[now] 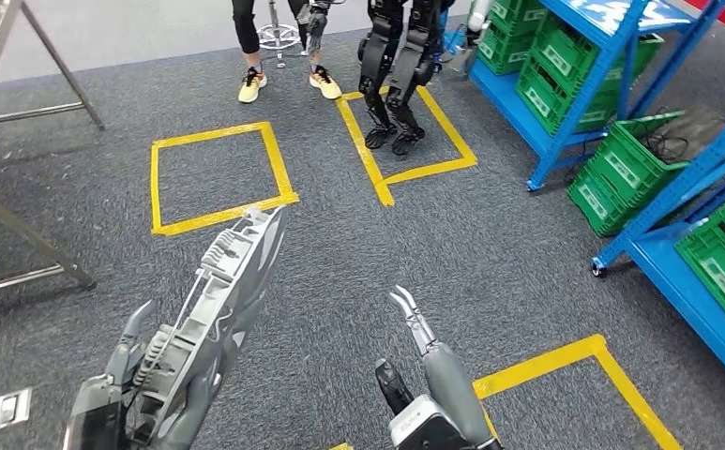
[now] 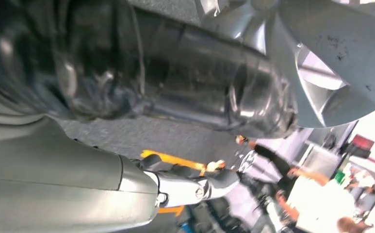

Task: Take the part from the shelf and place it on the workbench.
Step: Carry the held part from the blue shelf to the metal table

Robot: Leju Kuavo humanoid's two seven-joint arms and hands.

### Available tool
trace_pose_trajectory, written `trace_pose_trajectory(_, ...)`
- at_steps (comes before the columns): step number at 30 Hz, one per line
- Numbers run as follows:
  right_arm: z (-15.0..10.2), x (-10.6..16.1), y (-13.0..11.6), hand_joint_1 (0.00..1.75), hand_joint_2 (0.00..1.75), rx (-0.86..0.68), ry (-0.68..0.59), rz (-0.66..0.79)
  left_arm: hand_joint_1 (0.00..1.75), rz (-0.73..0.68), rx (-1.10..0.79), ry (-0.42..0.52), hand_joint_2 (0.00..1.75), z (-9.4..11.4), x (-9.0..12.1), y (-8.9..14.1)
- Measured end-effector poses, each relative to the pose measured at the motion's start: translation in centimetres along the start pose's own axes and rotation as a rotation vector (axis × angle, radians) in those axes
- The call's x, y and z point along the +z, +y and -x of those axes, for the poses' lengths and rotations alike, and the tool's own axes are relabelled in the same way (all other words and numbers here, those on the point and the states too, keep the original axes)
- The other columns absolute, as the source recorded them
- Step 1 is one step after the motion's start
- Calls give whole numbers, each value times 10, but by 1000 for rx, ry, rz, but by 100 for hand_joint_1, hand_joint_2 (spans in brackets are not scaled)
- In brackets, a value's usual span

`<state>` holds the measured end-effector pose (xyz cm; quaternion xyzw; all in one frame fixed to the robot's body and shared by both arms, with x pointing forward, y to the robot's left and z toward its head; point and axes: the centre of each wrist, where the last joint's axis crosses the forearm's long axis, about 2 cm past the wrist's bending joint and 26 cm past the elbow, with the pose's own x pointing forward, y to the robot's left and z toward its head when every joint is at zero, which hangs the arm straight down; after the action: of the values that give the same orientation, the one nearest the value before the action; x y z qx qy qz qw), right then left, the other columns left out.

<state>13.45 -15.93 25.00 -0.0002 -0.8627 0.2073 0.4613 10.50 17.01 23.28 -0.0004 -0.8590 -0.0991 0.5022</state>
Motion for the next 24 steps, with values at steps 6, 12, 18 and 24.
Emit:
trace_pose_trajectory(6, 0, -3, 1, 0, 0, -7, -15, -12, 175, -19, -2, -2, 175, -3, 2, 2)
trace_pose_trajectory(12, 2, -3, 2, 0, 0, -11, -10, -23, 175, -22, -8, -3, 175, -3, 2, 3)
trace_pose_trajectory(18, 1, -5, 2, 0, 0, -12, -17, -23, 175, -22, -9, -4, 175, -4, 2, 3)
trace_pose_trajectory(24, 1, -5, 4, 0, 0, -13, -21, -17, 175, -17, -17, 3, 175, -4, 3, 4)
